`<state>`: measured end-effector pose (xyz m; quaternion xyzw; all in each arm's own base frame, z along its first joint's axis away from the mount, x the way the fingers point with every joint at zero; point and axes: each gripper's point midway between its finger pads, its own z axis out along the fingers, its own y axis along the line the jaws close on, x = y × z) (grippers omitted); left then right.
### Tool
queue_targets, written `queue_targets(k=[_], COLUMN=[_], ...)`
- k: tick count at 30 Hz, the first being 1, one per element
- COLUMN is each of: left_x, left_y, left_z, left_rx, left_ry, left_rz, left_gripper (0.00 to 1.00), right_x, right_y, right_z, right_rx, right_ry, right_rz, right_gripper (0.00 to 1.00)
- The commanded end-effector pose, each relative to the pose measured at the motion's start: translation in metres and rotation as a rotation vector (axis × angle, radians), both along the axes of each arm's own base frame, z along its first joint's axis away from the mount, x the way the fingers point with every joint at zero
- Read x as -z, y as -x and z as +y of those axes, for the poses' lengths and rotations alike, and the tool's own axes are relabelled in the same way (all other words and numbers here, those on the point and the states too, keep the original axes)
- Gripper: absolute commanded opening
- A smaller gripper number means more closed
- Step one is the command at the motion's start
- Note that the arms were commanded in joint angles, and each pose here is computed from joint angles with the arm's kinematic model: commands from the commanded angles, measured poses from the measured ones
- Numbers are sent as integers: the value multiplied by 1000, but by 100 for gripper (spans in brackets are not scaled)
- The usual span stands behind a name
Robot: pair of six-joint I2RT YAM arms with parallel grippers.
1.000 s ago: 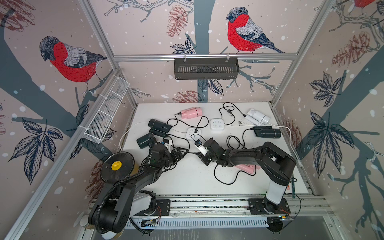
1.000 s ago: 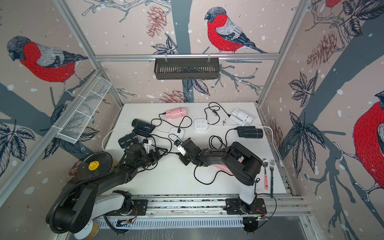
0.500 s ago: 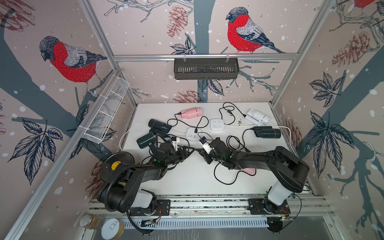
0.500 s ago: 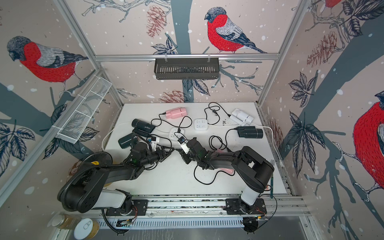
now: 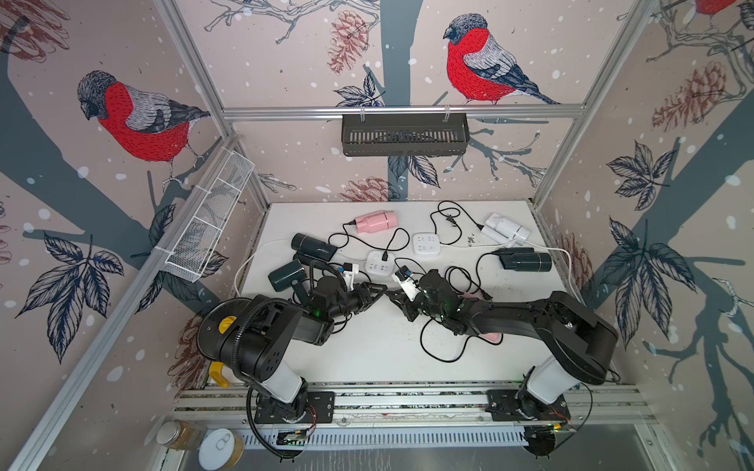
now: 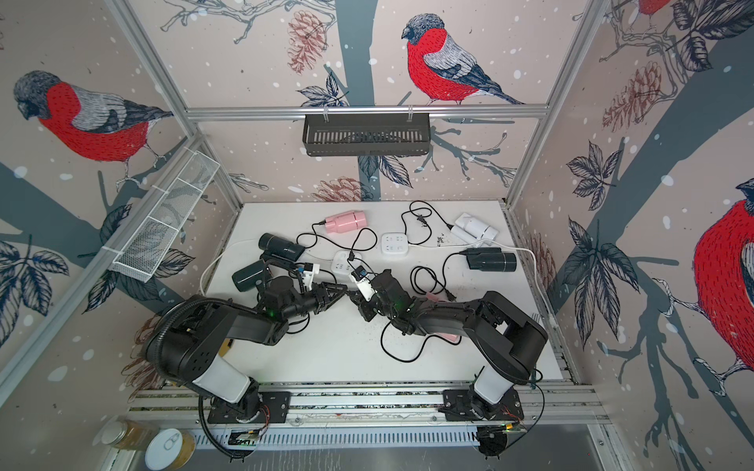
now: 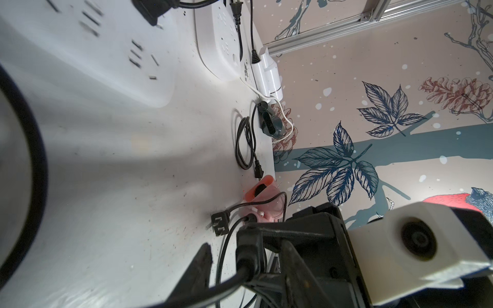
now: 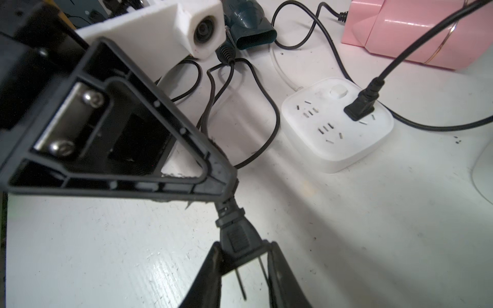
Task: Charge the blow dryers
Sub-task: Pick up the plug from the center of the board.
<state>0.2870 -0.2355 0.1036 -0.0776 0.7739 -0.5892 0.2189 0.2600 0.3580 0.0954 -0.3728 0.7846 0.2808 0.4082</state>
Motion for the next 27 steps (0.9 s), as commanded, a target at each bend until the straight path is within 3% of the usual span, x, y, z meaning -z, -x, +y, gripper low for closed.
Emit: queue_targets(k=[1,13,19,27], left_x=[-15,-9,-25,-47], left_y=[1,3,-1,-33], left_z=[-9,-16,-18,-2], left_rx=[45,72,101,95], left_ry=[40,25,-28,-392], left_rz=[-55,-55,-146,-286], left_gripper=[41,17,14,10], right_x=[-9,-10,-18,-49], right_y=[1,-1,-4,-18], right_z=[4,3,-6,-41], right_rx=[-11,0,45,175], right_ry=[-37,-35,-68,-172], right_rz=[-11,-18,-37,-99], right_gripper=[28,29,49,83])
